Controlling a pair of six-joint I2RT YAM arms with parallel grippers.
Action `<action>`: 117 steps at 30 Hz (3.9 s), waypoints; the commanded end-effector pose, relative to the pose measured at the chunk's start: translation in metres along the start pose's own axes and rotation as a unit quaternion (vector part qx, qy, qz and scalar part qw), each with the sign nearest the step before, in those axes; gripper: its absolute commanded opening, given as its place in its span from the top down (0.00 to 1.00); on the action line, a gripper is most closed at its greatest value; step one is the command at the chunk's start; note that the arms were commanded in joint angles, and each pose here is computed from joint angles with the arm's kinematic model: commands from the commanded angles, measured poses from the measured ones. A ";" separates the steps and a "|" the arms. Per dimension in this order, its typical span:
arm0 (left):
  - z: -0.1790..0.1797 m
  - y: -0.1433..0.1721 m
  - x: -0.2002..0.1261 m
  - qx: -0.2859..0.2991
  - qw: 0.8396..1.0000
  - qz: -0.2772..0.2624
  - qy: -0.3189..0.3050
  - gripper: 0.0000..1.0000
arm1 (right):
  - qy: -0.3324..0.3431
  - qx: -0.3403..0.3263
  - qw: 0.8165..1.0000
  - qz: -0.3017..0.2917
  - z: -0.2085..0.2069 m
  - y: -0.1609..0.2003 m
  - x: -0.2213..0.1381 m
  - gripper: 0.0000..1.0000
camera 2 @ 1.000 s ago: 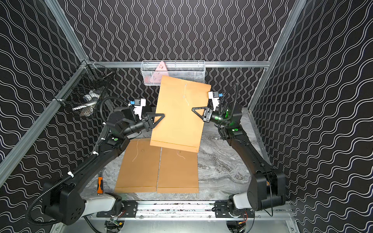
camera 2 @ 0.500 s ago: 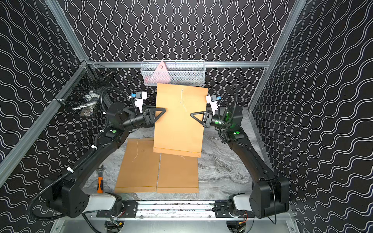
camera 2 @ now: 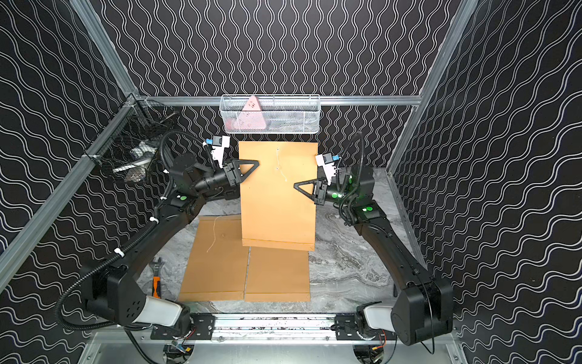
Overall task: Open the file bag
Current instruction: Pick up the file bag from the center of the board, then open the file bag.
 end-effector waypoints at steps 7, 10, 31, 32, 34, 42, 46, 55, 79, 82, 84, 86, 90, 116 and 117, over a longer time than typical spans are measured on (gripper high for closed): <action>-0.009 -0.008 -0.003 0.011 0.999 -0.014 0.027 0.76 | -0.014 -0.014 1.000 -0.015 0.000 -0.005 0.002 1.00; -0.010 -0.008 -0.004 0.012 0.999 -0.015 0.028 0.70 | -0.013 -0.012 1.000 -0.023 -0.001 -0.005 0.002 1.00; 0.001 -0.014 -0.017 0.030 0.998 -0.013 -0.048 1.00 | 0.149 0.002 0.989 -0.016 -0.017 0.008 -0.014 0.57; 0.001 -0.014 -0.019 0.034 0.998 -0.013 -0.058 1.00 | 0.178 -0.003 0.984 -0.014 -0.018 0.009 -0.018 0.56; 0.001 -0.013 -0.020 0.037 0.997 -0.009 -0.069 1.00 | 0.229 -0.006 0.973 -0.008 -0.019 0.014 -0.027 0.54; -0.009 -0.018 -0.026 0.055 0.995 -0.012 -0.081 1.00 | 0.320 -0.074 0.944 0.037 0.006 0.013 -0.012 0.59; -0.022 -0.020 -0.027 0.065 0.995 -0.009 -0.073 1.00 | 0.288 -0.093 0.952 0.043 0.015 0.011 0.019 0.68; -0.045 -0.010 -0.022 0.087 0.994 0.011 -0.065 1.00 | 0.252 -0.129 0.958 0.040 0.011 0.009 0.076 0.71; -0.081 -0.010 -0.019 0.101 0.994 0.031 -0.009 1.00 | 0.229 -0.190 0.954 -0.029 0.016 -0.001 0.081 0.74; -0.088 -0.011 -0.020 0.113 0.993 0.036 -0.003 1.00 | 0.208 -0.200 0.957 -0.039 0.022 -0.001 0.080 0.74; -0.091 -0.010 -0.021 0.120 0.992 0.042 -0.001 1.00 | 0.198 -0.206 0.957 -0.043 0.026 -0.002 0.079 0.73; -0.095 -0.010 -0.023 0.129 0.991 0.047 0.005 1.00 | 0.191 -0.211 0.958 -0.048 0.028 -0.002 0.079 0.72; -0.104 -0.008 -0.024 0.145 0.988 0.056 0.018 1.00 | 0.175 -0.218 0.958 -0.058 0.033 -0.001 0.077 0.71; -0.109 0.001 -0.018 0.148 0.985 0.076 0.036 1.00 | 0.169 -0.236 0.953 -0.085 0.038 -0.007 0.075 0.84; -0.109 0.001 -0.018 0.147 0.986 0.076 0.037 1.00 | 0.171 -0.236 0.953 -0.085 0.037 -0.007 0.075 0.85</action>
Point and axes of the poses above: each gripper's point midway between its finger pads, its own x axis out along the fingers, its own z axis along the line the jaws close on, y = z × x, the point moved 7 cm from there along -x, back along the fingers, and after that the axes turned 2 degrees about -x, right-handed, at the moved point
